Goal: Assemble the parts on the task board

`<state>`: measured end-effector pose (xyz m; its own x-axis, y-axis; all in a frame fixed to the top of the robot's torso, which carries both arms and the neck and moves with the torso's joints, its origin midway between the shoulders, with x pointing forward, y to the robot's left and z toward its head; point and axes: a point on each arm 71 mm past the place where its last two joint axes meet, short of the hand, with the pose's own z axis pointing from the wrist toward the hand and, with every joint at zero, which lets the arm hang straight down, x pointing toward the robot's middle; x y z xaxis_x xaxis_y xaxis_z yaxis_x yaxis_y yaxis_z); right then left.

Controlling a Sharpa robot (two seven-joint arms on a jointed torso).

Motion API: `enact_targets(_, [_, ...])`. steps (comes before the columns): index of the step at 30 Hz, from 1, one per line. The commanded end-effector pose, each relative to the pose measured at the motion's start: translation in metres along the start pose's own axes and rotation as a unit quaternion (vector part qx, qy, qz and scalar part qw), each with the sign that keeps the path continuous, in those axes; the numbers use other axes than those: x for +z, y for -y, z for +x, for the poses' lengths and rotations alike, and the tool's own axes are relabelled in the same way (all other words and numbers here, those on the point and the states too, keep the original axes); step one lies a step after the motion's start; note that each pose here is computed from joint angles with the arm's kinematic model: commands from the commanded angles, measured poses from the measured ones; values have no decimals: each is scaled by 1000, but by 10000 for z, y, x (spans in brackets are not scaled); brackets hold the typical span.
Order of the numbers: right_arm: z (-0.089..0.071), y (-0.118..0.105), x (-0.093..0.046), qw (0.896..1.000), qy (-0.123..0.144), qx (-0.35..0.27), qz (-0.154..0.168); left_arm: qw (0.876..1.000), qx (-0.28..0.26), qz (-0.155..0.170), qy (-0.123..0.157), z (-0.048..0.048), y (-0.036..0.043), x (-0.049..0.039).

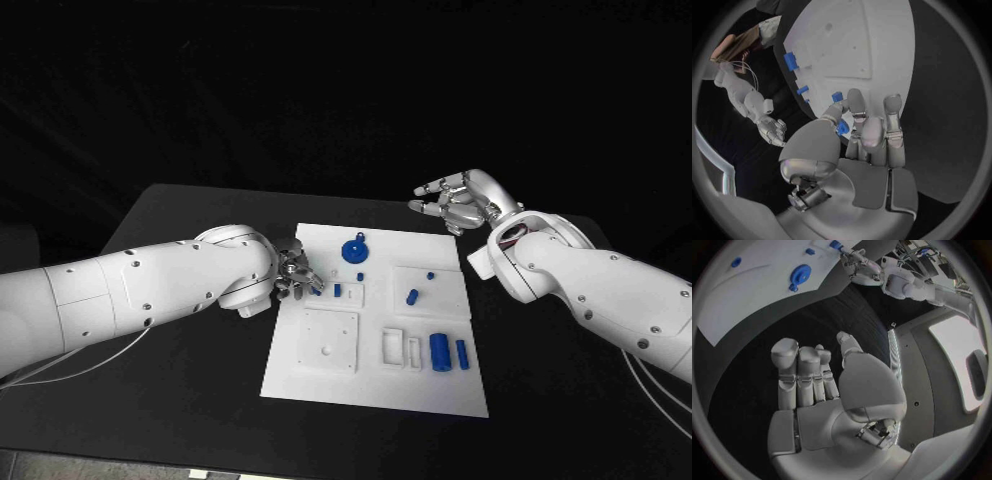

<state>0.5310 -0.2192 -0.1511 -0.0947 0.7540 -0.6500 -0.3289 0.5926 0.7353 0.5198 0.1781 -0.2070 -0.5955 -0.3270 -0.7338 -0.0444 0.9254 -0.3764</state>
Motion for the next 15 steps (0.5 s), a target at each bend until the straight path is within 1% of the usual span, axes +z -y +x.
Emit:
enact_targets(1, [11, -4, -2, 1000, -6, 0, -3, 1000, 10, -4, -16, 54, -6, 7])
enact_targets(15, [12, 3, -5, 1000, -7, 0, -2, 999, 23, -8, -22, 69, -8, 5])
